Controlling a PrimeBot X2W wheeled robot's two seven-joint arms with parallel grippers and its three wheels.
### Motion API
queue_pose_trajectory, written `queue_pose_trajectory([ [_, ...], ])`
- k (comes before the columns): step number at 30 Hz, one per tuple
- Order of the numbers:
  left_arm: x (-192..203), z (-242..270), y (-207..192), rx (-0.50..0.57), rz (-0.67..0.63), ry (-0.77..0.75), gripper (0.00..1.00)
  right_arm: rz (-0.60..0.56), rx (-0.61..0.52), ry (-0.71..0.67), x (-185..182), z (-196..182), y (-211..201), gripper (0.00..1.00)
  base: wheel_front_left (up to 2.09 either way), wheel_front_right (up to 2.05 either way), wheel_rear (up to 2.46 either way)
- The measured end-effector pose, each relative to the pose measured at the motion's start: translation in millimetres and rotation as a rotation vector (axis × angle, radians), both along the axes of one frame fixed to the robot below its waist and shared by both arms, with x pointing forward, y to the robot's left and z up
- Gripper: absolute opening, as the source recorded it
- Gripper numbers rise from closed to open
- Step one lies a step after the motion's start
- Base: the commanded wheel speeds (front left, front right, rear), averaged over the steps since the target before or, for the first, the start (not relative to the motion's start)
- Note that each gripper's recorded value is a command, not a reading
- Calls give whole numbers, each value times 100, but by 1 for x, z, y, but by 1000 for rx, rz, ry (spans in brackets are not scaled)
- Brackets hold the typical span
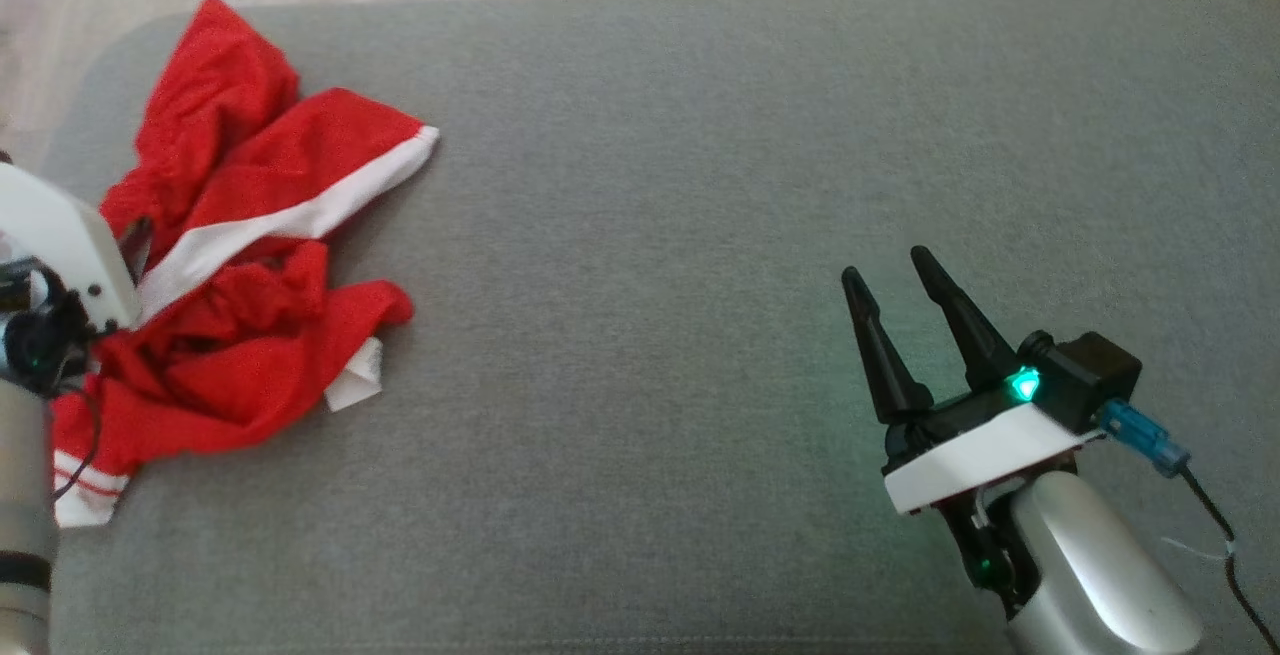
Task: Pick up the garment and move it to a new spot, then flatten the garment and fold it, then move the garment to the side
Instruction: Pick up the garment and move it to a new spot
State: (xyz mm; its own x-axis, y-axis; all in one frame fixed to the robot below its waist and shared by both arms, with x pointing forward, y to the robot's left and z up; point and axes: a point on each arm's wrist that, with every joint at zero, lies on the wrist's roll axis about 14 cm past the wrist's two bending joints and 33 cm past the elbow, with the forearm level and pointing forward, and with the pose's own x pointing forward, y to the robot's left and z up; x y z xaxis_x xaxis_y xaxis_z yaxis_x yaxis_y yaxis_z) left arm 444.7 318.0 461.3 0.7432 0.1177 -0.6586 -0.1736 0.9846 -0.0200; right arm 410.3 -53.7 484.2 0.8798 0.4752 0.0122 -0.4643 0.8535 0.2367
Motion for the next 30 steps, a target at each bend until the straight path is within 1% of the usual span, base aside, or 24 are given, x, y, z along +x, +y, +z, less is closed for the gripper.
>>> queue_pose_trajectory([
  [3,0,-20,1,27,-11,79,100,-21,-1,19,1,-7,-8,100,0,0,0],
  [6,-1,-35,-2,20,-12,137,99,-33,0,26,3,-9,-12,100,0,0,0],
  [7,-1,-39,-3,21,-20,151,57,-35,0,21,4,-7,-13,100,0,0,0],
  [8,-2,-41,-5,24,-27,163,19,-37,-1,16,6,-6,-14,100,0,0,0],
  [9,-2,-43,-5,26,-31,169,0,-37,0,11,7,-4,-14,100,0,0,0],
  [11,-1,-41,-5,27,-31,165,0,-37,0,6,8,-2,-14,100,0,0,0],
  [16,4,-24,-3,60,-51,100,0,-38,8,-14,7,7,-13,100,0,0,0],
  [22,18,25,-13,92,-95,-46,0,-33,21,-58,0,26,-7,100,0,0,0],
  [26,33,68,-45,87,-188,-169,0,-41,39,-73,-11,34,-5,100,0,0,0],
  [30,44,106,-92,52,-307,-279,0,-76,39,-82,-20,38,-17,100,0,0,0],
])
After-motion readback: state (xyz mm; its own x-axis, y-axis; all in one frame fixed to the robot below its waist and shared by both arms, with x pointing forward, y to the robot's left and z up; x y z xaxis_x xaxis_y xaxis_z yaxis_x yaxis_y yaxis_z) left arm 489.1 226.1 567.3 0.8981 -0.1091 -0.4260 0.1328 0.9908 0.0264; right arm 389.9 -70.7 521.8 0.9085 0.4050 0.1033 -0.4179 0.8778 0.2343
